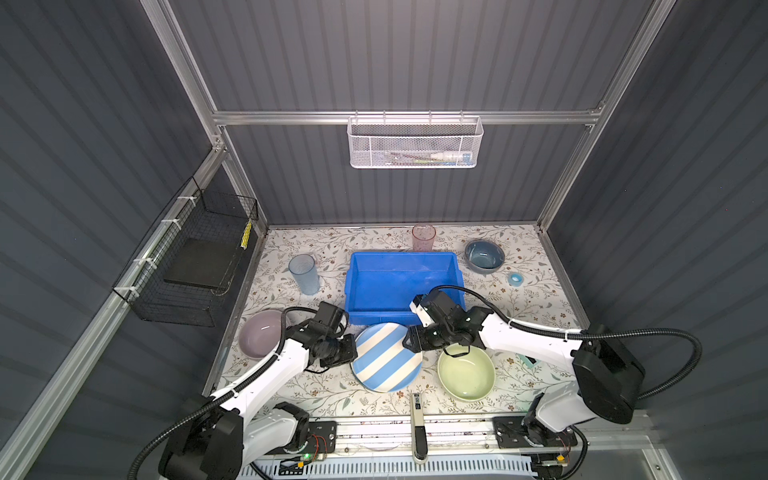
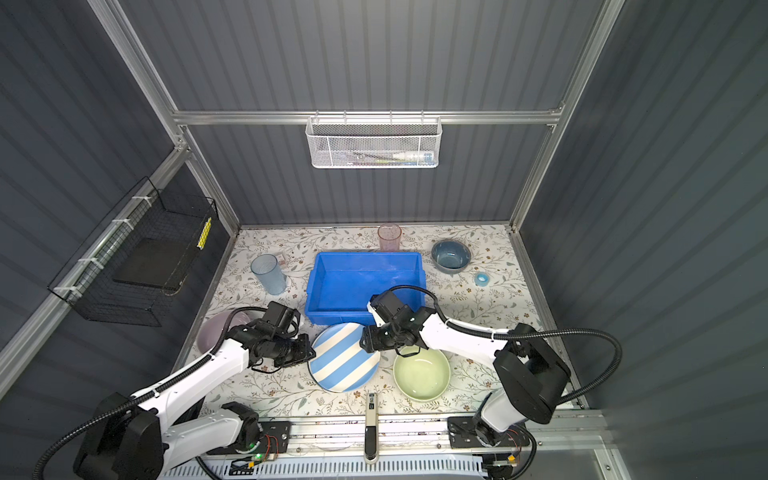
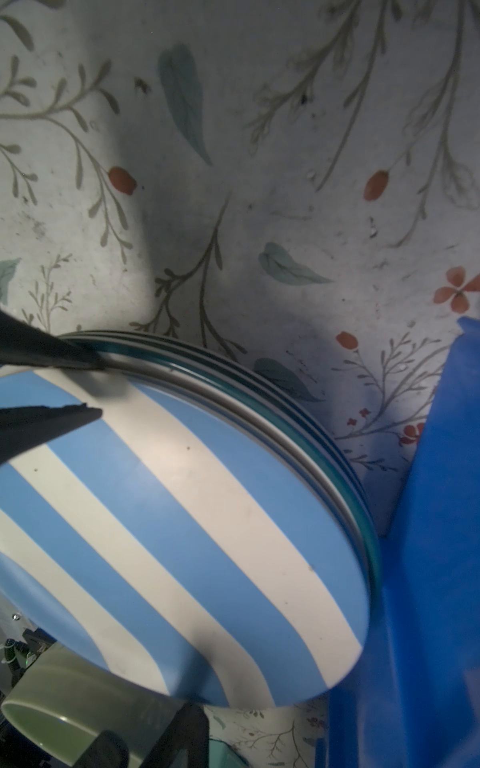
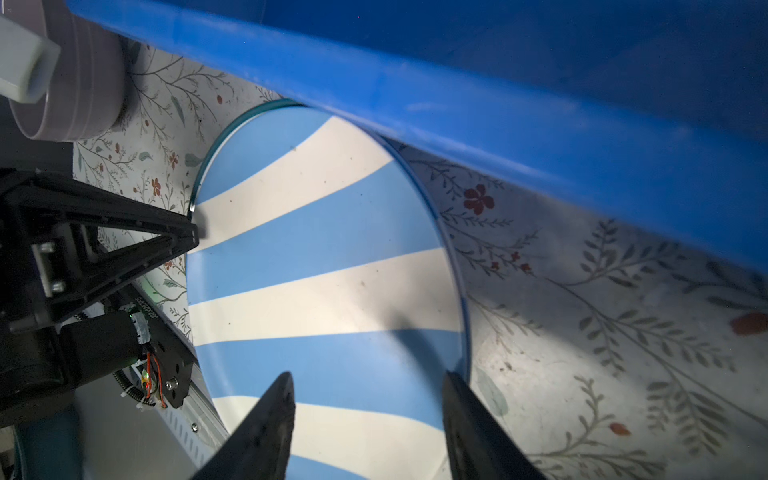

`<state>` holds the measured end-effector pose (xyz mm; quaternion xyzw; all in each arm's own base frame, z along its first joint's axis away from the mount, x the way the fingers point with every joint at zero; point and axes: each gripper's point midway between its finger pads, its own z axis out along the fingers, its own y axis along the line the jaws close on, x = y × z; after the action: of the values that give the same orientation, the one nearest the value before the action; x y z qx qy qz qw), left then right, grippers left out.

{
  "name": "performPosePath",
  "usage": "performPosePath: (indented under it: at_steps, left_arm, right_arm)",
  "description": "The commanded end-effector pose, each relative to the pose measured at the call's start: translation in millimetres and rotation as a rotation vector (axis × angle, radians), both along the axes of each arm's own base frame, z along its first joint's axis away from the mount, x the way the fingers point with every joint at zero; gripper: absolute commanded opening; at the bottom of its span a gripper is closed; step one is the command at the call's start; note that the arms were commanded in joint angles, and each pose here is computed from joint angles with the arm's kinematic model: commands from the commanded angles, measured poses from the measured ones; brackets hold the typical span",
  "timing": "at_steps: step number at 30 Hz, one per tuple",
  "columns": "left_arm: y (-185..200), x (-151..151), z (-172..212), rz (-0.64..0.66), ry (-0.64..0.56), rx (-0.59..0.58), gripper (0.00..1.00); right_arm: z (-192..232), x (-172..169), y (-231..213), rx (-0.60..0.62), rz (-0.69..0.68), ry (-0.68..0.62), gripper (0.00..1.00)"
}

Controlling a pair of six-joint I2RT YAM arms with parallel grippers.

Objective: Place the mixed dishes into the plastic bin
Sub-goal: 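Pinch the top striped plate rim with right gripper while left steadies stack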

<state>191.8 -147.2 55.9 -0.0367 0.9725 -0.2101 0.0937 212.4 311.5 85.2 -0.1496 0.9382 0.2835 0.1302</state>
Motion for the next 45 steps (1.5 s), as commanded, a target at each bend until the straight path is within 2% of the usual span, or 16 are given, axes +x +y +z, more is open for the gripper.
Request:
performPosePath:
  at_steps: [1,8,19,36,45]
  left_arm:
    - [5,-9,-10,-0.001,0.033,0.029,0.19]
    - [6,-9,-10,0.002,0.032,0.031,0.19]
    - [6,-9,-12,0.003,0.035,0.034,0.19]
    - [5,-9,-15,-0.002,0.043,0.034,0.18]
    - [4,-9,-16,-0.006,0.046,0.033,0.17]
  right_arm:
    - [-5,-5,1,0.007,0.005,0.021,0.58]
    - [-10,2,-17,-0.090,-0.042,-0.016,0.57]
    - [-15,-1,-14,-0.084,-0.031,0.006,0.56]
    - [-4,-7,2,0.049,-0.015,0.037,0.56]
    - [11,-10,8,0.223,-0.032,0.091,0.56]
